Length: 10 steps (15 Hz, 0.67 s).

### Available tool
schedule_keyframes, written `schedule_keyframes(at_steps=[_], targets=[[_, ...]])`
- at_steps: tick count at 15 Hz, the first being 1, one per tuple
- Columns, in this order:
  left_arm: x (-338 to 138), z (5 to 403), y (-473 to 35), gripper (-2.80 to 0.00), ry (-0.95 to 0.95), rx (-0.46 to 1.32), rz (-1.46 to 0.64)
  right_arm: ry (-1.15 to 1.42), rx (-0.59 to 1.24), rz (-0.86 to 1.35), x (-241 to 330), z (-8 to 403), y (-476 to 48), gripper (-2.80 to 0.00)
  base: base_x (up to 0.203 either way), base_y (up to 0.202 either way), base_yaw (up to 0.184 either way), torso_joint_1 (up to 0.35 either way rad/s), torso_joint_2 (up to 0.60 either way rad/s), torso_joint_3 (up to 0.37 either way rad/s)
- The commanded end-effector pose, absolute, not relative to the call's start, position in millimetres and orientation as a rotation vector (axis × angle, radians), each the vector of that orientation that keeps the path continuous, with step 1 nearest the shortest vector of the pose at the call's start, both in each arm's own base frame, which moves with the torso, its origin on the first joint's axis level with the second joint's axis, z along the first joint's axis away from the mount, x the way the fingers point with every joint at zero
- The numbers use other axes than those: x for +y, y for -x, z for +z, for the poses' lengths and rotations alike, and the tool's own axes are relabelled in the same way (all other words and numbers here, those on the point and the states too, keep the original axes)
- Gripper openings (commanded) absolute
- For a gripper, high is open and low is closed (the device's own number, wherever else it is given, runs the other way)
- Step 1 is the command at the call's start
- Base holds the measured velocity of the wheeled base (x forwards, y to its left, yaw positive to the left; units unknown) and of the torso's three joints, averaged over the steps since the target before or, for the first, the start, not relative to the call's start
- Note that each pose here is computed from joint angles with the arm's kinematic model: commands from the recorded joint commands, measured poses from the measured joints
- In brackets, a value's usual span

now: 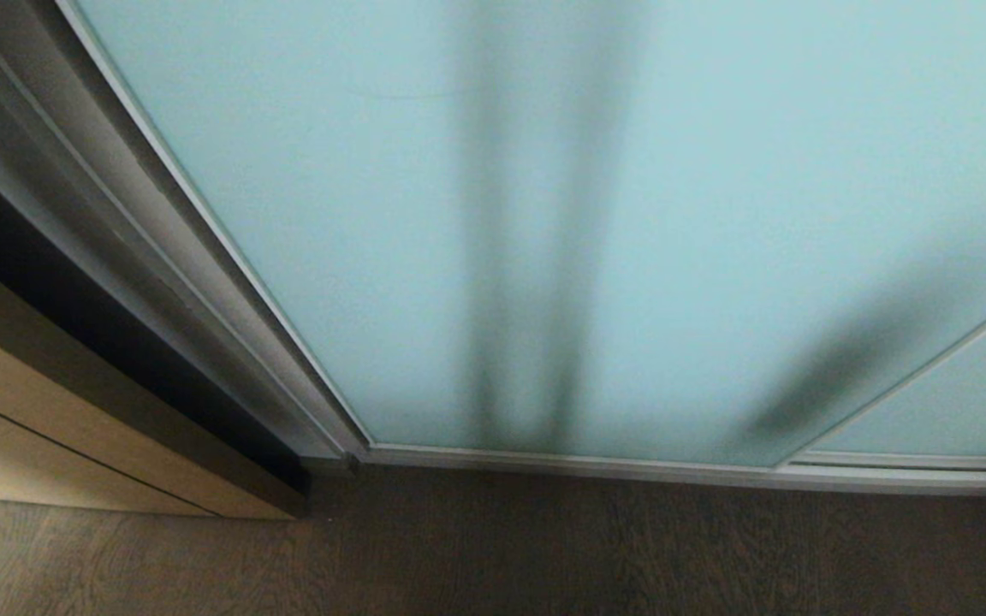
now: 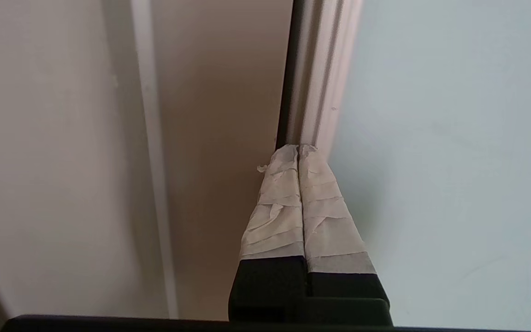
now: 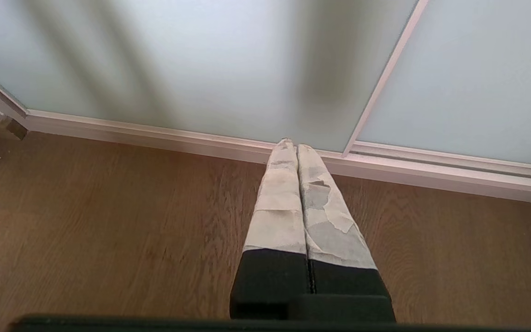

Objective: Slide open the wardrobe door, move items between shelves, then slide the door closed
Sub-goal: Open the door

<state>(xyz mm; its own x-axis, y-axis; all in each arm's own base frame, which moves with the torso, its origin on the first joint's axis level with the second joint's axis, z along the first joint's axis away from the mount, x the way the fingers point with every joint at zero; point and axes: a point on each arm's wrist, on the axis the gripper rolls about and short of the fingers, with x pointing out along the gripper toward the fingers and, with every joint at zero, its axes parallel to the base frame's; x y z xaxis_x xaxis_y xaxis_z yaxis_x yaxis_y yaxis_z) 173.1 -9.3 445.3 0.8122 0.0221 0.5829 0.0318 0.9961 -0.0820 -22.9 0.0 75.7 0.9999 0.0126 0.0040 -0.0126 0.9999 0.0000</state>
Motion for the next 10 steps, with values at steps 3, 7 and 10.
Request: schedule_keyframes(at_steps=[3,7,10], targets=[[-18,446,-173,-2.8,0.095,-0.624,-0.052,0.0,-0.005,0.014,0,76,23,-2.8,0.0,0.0,0.0,0.0,0.0,0.0],[-27,447,-169,-2.8,0.095,-0.624,-0.116,0.0,-0.005,0.014,0,76,23,-2.8,0.0,0.0,0.0,0.0,0.0,0.0],[-32,448,-162,-2.8,0.088,-0.631,-0.155,0.0,-0.005,0.014,0,76,23,-2.8,0.0,0.0,0.0,0.0,0.0,0.0]])
